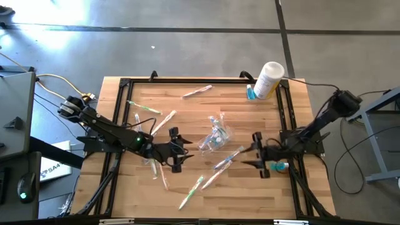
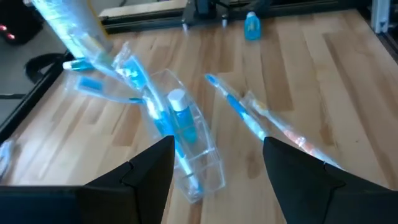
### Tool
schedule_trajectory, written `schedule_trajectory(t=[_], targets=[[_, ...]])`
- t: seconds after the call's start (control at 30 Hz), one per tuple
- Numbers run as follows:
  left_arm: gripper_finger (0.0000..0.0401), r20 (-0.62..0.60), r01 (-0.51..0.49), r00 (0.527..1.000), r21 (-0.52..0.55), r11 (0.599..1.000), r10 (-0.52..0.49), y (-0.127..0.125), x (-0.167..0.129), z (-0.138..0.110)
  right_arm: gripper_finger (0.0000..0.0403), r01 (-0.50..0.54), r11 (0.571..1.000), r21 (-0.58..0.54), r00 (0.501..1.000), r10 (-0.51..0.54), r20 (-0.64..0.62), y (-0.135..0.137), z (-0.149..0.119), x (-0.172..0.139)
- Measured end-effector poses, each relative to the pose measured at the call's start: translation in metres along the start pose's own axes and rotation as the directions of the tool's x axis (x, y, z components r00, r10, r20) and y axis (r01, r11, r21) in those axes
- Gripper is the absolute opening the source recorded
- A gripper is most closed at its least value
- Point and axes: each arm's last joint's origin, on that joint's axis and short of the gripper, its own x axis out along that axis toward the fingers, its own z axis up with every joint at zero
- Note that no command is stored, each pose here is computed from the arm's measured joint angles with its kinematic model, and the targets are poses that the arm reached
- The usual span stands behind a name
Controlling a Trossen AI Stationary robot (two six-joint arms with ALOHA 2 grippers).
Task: Pick & Place toothbrushing station
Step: Put the blue mouthwash into the transparent organizer
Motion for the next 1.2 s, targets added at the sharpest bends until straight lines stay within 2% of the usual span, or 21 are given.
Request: schedule_trajectory(t=[0.1,0.2,0.43,0.7,0.9,0.97,1.07,1.2], targets=[[0.0237,0.017,0.01,1.0,-0.009,1.0,-0.01,-0.001,0.001,0.001,0.0161,-0.061,0.998,-0.009,0.998,0.061,-0.01,0.013,0.001,-0.006],[0.0237,0.023,0.012,1.0,-0.017,1.0,-0.012,-0.001,0.0,0.002,0.0161,-0.068,0.997,-0.023,0.996,0.066,-0.054,0.023,-0.002,-0.012],[0.0237,0.009,0.072,0.997,-0.029,0.997,-0.072,-0.003,0.0,0.002,0.016,-0.001,0.999,-0.052,0.993,-0.005,-0.119,0.039,-0.003,-0.027],[0.0237,0.009,0.072,0.997,-0.143,0.987,-0.072,-0.003,0.0,0.001,0.0158,0.083,0.997,-0.008,0.98,-0.083,-0.18,0.055,0.014,-0.044],[0.0237,0.003,0.071,0.997,-0.169,0.983,-0.071,-0.003,0.0,0.001,0.0158,0.064,0.997,0.048,0.963,-0.049,-0.263,0.064,0.022,-0.048],[0.0237,0.002,0.074,0.997,-0.172,0.982,-0.075,-0.003,0.0,0.001,0.0158,0.041,0.998,0.045,0.948,-0.025,-0.318,0.067,0.027,-0.047],[0.0237,0.0,0.092,0.996,-0.173,0.98,-0.094,-0.003,0.0,0.001,0.0158,0.011,0.998,0.068,0.895,0.021,-0.446,0.068,0.04,-0.043],[0.0237,-0.002,0.099,0.995,-0.175,0.98,-0.101,-0.003,0.0,0.001,0.0158,0.161,0.966,0.202,0.78,0.001,-0.626,0.058,0.05,-0.041]])
